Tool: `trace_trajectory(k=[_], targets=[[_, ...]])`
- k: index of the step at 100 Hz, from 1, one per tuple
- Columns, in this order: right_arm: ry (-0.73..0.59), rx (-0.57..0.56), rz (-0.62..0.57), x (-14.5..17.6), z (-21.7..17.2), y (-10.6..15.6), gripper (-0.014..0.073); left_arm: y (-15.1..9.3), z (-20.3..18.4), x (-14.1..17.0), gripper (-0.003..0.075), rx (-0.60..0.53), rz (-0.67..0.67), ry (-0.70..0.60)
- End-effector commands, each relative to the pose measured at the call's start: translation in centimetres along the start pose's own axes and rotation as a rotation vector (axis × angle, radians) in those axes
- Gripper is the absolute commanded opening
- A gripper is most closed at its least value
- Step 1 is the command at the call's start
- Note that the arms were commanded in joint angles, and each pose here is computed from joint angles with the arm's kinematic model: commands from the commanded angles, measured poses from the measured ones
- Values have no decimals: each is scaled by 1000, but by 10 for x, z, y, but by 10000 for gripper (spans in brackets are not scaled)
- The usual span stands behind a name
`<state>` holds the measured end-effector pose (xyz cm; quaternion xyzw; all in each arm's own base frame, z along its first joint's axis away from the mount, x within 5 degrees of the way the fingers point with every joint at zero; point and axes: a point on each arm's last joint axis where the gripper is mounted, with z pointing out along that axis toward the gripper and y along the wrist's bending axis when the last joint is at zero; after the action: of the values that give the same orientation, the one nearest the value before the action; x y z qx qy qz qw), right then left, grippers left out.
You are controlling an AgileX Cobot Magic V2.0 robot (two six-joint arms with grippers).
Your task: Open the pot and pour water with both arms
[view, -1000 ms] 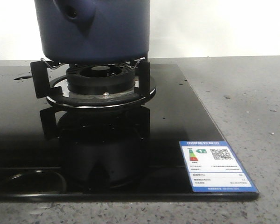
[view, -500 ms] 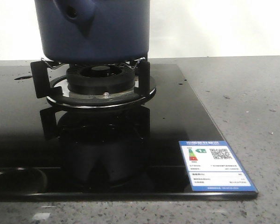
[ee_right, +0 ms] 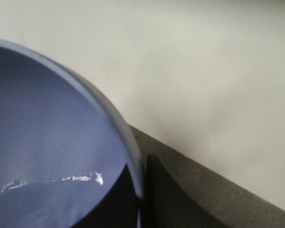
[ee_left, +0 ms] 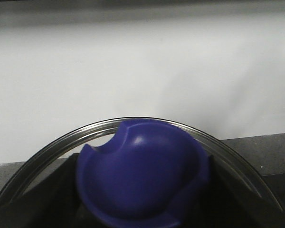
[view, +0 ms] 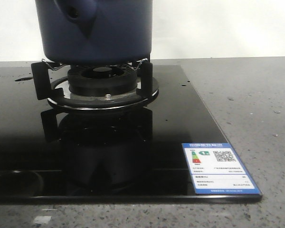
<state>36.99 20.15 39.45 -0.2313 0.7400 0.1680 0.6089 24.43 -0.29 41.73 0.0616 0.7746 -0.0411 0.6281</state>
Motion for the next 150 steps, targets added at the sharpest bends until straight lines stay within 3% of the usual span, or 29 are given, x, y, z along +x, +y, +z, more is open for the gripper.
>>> trace_trajectory(k=[1, 40, 82, 115, 150], targets=[[-262, 115, 0, -34, -29, -5, -42, 3, -13, -24, 360, -48, -11, -134], [-522, 262, -87, -4, -32, 14, -42, 2, -13, -24, 357, -43, -21, -134], [-759, 348, -154, -4, -46, 19, -42, 2, -13, -24, 358, -35, -47, -139], [-890, 353, -234, -13, -54, 24, -42, 2, -13, -25, 358, -39, -47, -144], [-902, 354, -239, -13, -55, 24, -42, 2, -13, -25, 358, -39, -47, -144]])
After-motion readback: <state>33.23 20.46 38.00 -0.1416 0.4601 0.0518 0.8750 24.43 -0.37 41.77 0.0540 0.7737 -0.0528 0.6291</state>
